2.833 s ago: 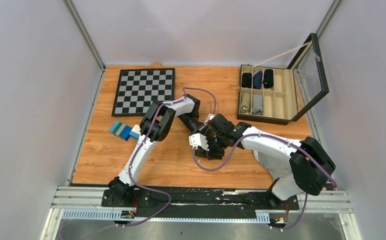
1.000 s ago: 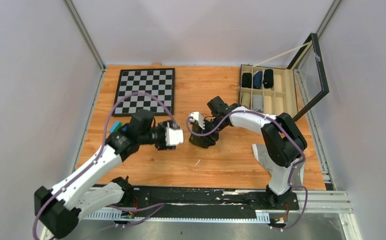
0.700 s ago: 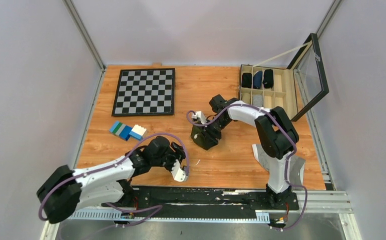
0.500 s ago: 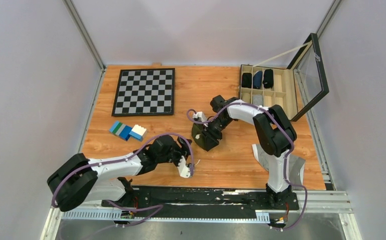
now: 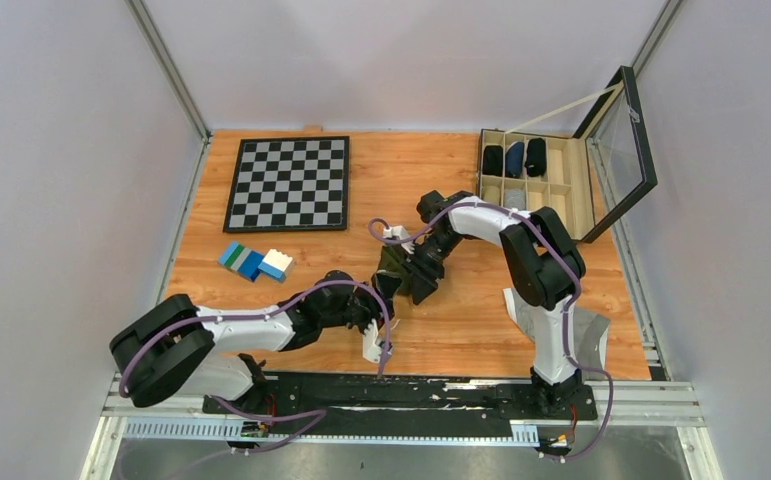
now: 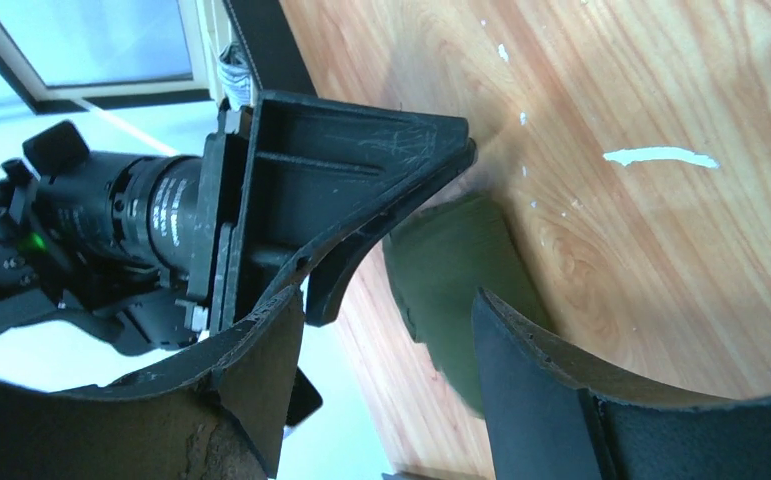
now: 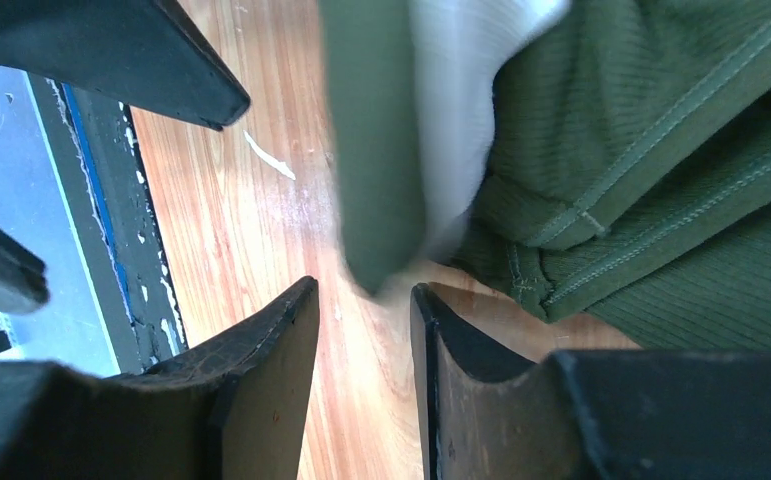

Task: Roll the underwear
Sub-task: Roll the underwear to the center of the board.

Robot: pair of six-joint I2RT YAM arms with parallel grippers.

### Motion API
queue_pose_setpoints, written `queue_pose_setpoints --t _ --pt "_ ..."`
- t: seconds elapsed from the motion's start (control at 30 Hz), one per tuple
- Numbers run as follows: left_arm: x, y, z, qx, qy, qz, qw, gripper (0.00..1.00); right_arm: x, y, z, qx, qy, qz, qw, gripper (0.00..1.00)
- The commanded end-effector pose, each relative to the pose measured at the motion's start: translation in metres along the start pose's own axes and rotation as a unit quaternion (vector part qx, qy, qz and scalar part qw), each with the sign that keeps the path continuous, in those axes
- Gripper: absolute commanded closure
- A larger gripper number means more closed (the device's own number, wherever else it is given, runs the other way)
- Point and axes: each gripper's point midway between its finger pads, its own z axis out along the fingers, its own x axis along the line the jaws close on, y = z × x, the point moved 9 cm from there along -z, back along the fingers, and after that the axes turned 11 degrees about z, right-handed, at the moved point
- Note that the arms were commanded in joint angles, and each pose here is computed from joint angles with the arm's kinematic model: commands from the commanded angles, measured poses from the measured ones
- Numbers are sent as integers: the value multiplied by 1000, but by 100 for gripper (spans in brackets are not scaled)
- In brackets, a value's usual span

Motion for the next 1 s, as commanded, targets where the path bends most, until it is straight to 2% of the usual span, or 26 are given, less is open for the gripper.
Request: queue_pose_setpoints --t 0.0,0.17,0.3,0.53,0.73,0.83,0.93,0.97 --pt "0 4 8 -6 5 51 999 31 1 4 0 12 -5 -1 1000 60" --pt "-6 -2 14 24 -15 54 998 33 2 4 0 11 -2 3 1000 60" --pt "-9 -9 9 61 -27 -8 998 35 7 4 -2 4 -1 0 1000 60" --pt "-1 -11 6 69 -60 -140 986 37 16 2 -9 3 3 -2 1000 60" --pt "1 -13 -13 74 -55 -256 962 35 33 0 -32 -20 -5 -2 1000 60" --pt "8 -18 -35 48 -49 -324 944 34 36 12 -48 -58 -7 21 998 61" --pt "16 -18 -47 29 -64 -374 925 32 27 33 -63 -94 -55 55 992 63" --pt "18 -18 -50 22 -85 -402 911 32 22 37 -64 -97 -74 63 991 64"
